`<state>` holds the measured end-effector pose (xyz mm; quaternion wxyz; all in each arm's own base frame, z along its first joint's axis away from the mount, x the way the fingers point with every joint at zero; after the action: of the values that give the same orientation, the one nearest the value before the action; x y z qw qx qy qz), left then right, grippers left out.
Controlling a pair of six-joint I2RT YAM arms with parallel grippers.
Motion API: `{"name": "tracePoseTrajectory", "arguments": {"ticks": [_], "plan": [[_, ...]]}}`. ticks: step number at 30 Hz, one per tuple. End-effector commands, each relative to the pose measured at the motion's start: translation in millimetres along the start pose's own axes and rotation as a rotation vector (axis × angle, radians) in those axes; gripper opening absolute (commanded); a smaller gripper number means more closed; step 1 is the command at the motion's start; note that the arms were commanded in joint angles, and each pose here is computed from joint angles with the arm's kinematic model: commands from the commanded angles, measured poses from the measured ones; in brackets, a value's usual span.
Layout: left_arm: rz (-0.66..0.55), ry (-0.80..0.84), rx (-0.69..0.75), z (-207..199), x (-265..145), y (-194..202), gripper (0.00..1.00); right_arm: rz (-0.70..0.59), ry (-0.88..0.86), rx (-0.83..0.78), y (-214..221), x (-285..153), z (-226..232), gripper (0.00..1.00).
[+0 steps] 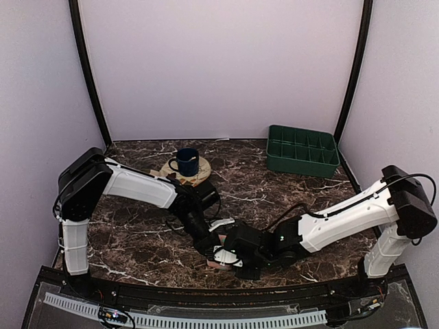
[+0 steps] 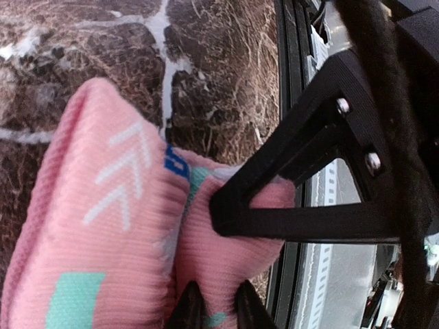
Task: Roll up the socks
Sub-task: Roll the sock at the center of the board.
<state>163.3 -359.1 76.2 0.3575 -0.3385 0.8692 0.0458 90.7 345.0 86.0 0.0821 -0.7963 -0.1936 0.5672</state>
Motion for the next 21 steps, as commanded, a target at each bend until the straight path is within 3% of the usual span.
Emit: {"name": "tracePoseTrajectory", "arguments": {"ticks": [1, 9, 21], "plan": [[-0.035, -0.072, -0.071, 13.4, -8.5, 9.6, 0.23, 0.043, -0.097, 0.049, 15.8, 14.9, 8.6, 0.04], [-0.185, -0.049, -0.083, 8.9, -37.8, 10.4, 0.32, 0.043, -0.132, 0.12, 25.4, 17.8, 3.8, 0.03], [-0.36, -0.004, -0.068, 0.8, -68.2, 18.4, 0.38, -0.021, -0.236, 0.271, 36.5, 17.0, -6.6, 0.02]]}}
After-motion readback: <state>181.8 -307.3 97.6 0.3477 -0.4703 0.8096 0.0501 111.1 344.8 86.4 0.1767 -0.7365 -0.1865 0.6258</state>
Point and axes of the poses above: each gripper's point midway between its finger pads, its own x axis out along the fingers, its own z axis along the line the jaws close on, y = z × x, the point moved 6 cm from there along -x, back along the fingers, and after that the axes turned 15 degrees about -x, right-handed, at the moved point
